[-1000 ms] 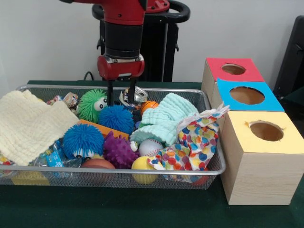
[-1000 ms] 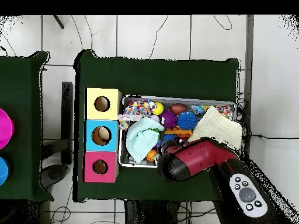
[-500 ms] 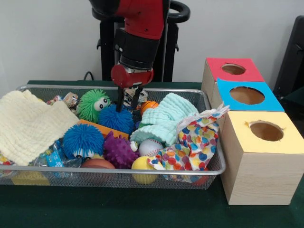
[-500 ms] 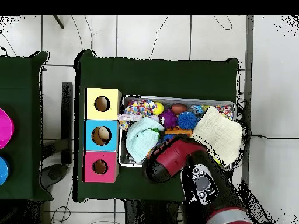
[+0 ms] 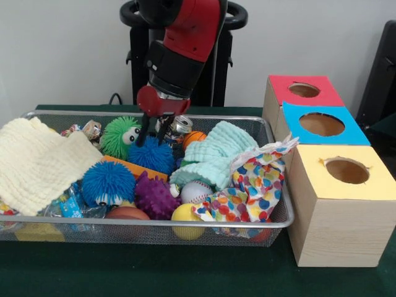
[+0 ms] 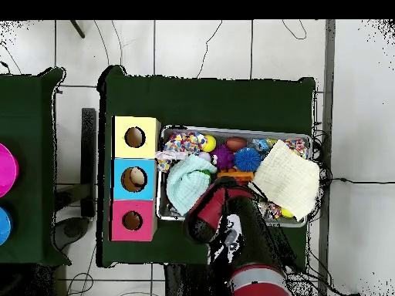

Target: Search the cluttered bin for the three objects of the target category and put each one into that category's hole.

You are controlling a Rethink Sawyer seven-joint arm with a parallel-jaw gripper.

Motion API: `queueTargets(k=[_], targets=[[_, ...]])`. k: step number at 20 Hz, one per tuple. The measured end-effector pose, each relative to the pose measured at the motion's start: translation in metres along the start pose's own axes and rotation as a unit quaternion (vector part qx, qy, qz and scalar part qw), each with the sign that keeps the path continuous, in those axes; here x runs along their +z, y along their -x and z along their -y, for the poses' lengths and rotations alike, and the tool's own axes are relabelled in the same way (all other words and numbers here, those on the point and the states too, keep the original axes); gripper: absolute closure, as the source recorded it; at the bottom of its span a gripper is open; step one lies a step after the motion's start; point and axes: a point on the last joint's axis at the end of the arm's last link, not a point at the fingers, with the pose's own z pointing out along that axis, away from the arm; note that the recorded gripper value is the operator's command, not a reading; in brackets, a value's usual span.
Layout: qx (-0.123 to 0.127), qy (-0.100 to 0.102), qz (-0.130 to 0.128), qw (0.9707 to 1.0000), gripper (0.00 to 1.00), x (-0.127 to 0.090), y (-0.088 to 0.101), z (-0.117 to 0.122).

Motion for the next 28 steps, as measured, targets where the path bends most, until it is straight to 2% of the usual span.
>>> queueTargets(k=[6,11,14,17,23,25,28], targets=[[0.050,-0.044,-0.021,0.9976,0.00,0.005,-0.003,0.004],[0.087,-0.066,-0.027,0.9936,0.00,0.000,-0.007,0.012],[0.099,-0.075,-0.032,0.9918,0.00,-0.003,-0.014,0.019],[0.103,-0.085,-0.042,0.9902,0.00,-0.005,-0.027,0.029],[0.103,-0.098,-0.047,0.9887,0.00,-0.010,-0.037,0.039],[0.100,-0.103,-0.043,0.9887,0.00,-0.013,-0.037,0.043],[0.091,-0.113,-0.025,0.9891,0.00,-0.020,-0.031,0.050]])
